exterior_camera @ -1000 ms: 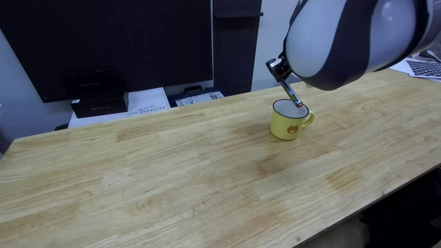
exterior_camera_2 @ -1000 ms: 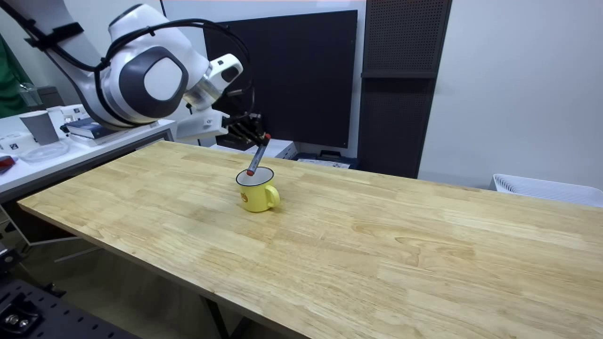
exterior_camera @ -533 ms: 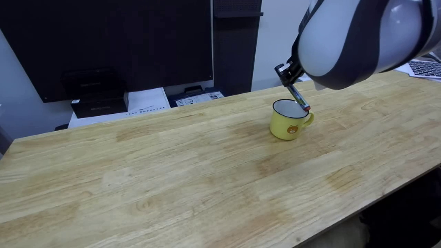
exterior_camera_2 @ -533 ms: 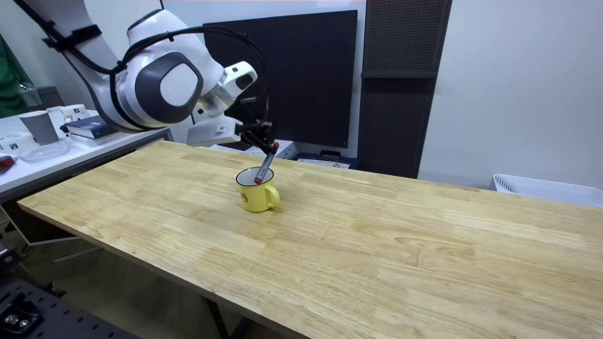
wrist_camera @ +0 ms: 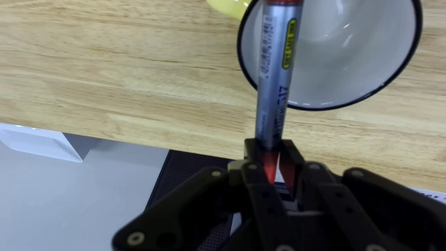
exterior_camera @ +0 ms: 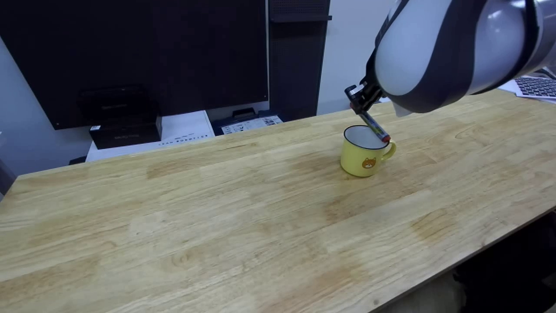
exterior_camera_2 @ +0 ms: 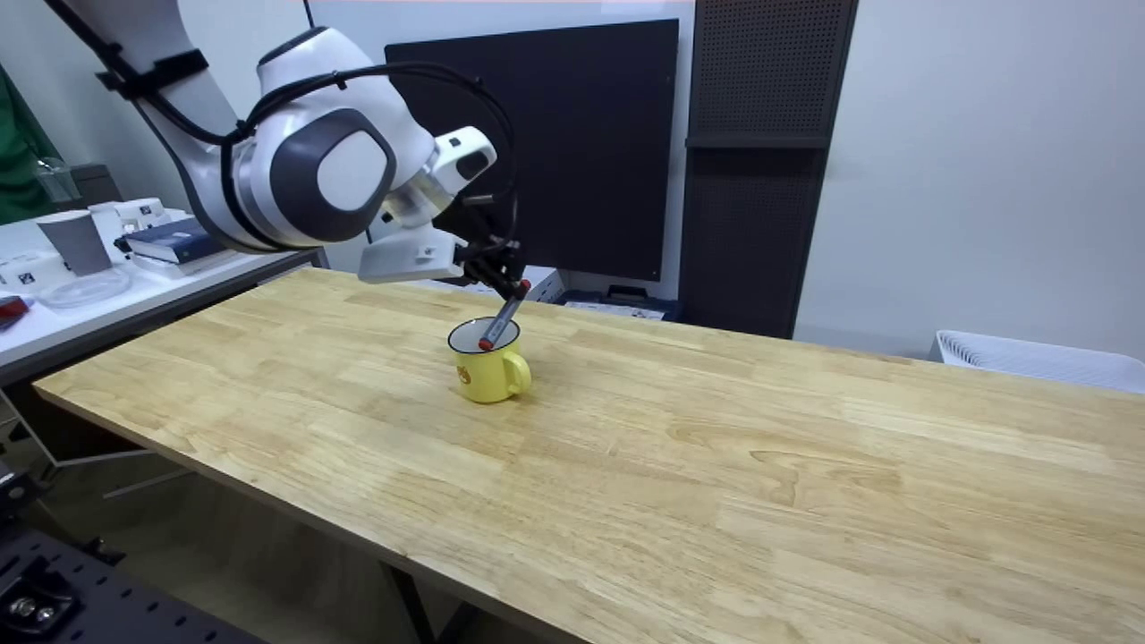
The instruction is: Put the marker in the mug
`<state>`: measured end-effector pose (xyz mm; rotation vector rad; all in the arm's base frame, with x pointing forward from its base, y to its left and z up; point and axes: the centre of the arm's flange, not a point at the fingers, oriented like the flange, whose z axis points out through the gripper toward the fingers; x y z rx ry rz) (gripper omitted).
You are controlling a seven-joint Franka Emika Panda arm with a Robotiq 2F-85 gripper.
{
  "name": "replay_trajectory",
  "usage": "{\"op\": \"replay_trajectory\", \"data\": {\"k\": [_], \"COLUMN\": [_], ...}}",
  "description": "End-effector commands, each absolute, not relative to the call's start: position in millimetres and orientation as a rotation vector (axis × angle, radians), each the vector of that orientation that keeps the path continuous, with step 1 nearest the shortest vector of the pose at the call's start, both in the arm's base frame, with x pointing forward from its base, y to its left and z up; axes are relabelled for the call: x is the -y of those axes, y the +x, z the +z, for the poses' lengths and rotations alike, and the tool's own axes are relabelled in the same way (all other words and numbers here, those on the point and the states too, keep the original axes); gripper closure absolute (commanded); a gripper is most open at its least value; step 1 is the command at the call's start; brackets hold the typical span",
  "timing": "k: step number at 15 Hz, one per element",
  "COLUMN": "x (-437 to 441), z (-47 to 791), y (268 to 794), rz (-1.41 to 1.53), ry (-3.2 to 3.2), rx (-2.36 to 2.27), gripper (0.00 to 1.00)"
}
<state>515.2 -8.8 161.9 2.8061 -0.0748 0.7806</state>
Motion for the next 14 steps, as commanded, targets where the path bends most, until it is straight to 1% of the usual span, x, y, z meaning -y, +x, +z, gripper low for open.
{"op": "replay_trajectory", "data": {"k": [1,6,7,8,9,10,14], "x": [11,1,-1,-2,-3,-3,-3], "z": [162,164,162,161,160,159,160], "y": [513,518,518,517,516,514,511], "rz": [0.833,0.85,0.84,0.837,0.832,0.832,0.84], "ry": [2.828,2.84,2.845,2.85,2.852,2.855,2.857], "rx": [0.072,0.046,0.04,0.042,0.04,0.042,0.047], "gripper": [0.95,0.95,0.91,0.55,0.56,0.53,0.27]}}
